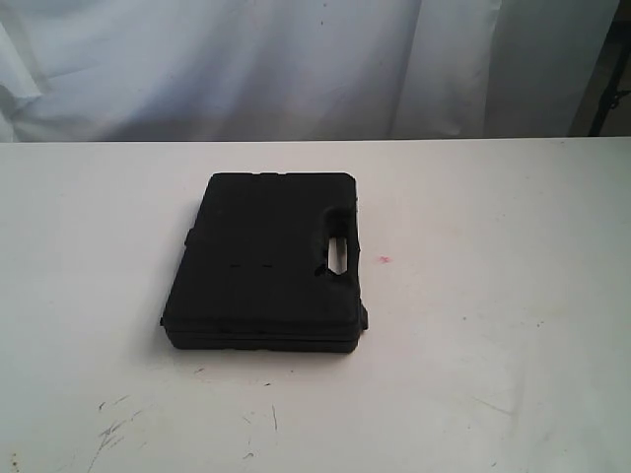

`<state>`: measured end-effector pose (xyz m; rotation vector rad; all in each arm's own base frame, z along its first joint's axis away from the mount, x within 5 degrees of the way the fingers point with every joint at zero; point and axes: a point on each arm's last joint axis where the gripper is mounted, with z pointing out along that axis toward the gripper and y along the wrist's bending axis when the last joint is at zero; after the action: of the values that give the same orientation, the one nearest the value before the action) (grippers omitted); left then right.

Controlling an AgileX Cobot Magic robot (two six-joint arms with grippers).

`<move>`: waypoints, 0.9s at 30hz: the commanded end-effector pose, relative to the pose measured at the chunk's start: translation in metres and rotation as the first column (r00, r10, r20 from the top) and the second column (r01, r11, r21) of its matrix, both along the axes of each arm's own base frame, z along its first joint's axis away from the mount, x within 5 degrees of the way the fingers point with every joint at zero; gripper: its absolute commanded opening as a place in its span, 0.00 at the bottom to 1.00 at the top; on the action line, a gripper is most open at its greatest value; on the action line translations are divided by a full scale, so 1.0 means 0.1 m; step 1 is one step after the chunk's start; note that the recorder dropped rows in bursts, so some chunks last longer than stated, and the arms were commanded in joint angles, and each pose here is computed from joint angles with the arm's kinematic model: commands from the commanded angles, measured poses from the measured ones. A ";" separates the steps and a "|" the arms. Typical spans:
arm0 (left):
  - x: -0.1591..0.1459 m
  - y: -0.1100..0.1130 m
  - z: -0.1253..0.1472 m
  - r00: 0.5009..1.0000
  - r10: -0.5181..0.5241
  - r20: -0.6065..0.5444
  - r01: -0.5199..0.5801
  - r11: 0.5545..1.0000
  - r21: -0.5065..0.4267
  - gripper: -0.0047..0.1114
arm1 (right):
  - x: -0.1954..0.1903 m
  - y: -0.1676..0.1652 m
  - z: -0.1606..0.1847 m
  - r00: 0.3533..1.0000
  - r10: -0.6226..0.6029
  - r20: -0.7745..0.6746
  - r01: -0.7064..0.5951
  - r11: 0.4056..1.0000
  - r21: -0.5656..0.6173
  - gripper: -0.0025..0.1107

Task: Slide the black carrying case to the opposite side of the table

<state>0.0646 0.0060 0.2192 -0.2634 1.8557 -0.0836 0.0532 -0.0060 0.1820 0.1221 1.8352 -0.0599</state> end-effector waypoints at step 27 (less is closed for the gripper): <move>-0.12 -0.05 -0.39 0.996 -0.089 0.007 0.087 0.987 0.133 0.04 | 0.00 0.00 0.00 1.000 0.002 0.011 -0.002 1.000 0.006 0.02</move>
<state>0.0525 0.0008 0.1816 -0.0924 1.8629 -0.0314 0.0532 -0.0060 0.1820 0.1221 1.8352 -0.0599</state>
